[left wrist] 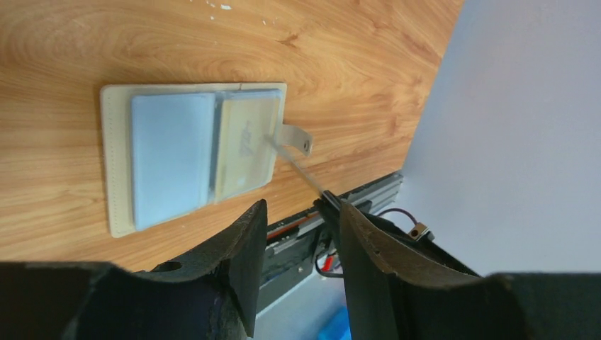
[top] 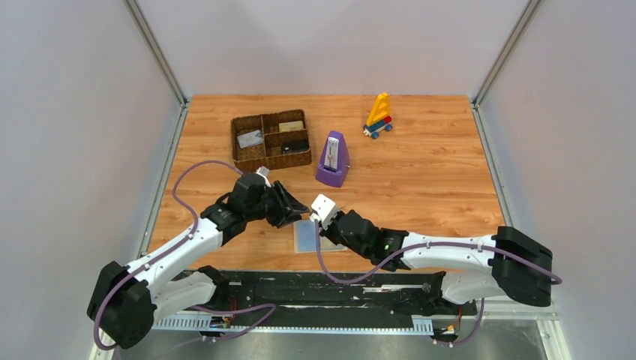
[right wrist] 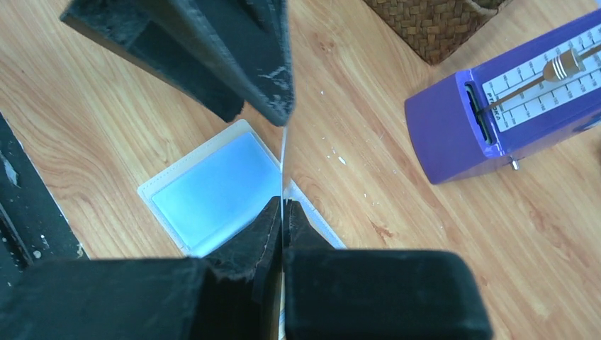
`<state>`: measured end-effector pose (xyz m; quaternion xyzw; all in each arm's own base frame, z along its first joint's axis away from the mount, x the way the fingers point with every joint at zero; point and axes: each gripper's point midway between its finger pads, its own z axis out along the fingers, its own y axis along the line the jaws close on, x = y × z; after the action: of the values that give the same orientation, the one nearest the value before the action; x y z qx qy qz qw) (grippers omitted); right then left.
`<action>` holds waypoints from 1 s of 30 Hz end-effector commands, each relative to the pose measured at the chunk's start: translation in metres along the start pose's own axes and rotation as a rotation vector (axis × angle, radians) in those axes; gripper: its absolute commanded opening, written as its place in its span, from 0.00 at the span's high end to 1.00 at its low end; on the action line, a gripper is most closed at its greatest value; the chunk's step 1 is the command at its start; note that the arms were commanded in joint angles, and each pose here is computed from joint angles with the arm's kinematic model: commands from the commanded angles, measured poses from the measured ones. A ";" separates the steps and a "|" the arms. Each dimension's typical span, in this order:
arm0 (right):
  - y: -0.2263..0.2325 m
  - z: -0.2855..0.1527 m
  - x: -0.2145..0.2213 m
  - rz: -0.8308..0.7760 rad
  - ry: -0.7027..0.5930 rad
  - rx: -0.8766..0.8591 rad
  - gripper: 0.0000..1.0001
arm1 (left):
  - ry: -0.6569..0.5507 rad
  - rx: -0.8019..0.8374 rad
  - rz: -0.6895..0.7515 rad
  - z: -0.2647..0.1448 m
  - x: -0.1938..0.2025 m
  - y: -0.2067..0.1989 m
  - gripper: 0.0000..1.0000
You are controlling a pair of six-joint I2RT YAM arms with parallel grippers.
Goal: Take the credit cards out of the card holder
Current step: Place the credit card in the storage box.
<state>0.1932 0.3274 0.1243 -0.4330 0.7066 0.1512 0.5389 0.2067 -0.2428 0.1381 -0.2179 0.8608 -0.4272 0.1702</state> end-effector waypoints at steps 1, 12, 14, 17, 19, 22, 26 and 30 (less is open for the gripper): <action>-0.004 -0.006 -0.027 0.148 -0.034 -0.047 1.00 | -0.080 0.001 0.213 -0.014 -0.016 -0.011 0.49; -0.019 -0.022 -0.048 0.364 -0.074 -0.110 1.00 | -0.051 0.032 0.597 -0.032 -0.020 -0.032 0.43; -0.026 -0.023 -0.055 0.405 -0.107 -0.073 1.00 | -0.035 0.072 0.589 -0.029 -0.016 -0.036 0.42; -0.030 -0.027 -0.068 0.503 -0.142 -0.077 1.00 | -0.007 0.157 0.578 -0.026 -0.005 -0.041 0.41; -0.030 -0.032 -0.079 0.576 -0.154 -0.117 1.00 | -0.018 0.224 0.586 -0.027 -0.004 -0.052 0.40; -0.024 -0.040 -0.084 0.614 -0.121 -0.231 0.99 | -0.009 0.268 0.633 -0.031 0.000 -0.060 0.38; -0.022 -0.056 -0.068 0.604 -0.032 -0.398 1.00 | 0.015 0.308 0.736 -0.043 0.005 -0.070 0.38; -0.013 -0.085 -0.073 0.630 0.019 -0.660 0.99 | 0.121 0.384 0.842 -0.053 0.020 -0.084 0.37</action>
<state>0.2000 0.2948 0.1949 -0.2760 0.7712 0.4106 0.4006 0.1941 -0.2507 0.1919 0.1080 0.8383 -0.4458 0.2947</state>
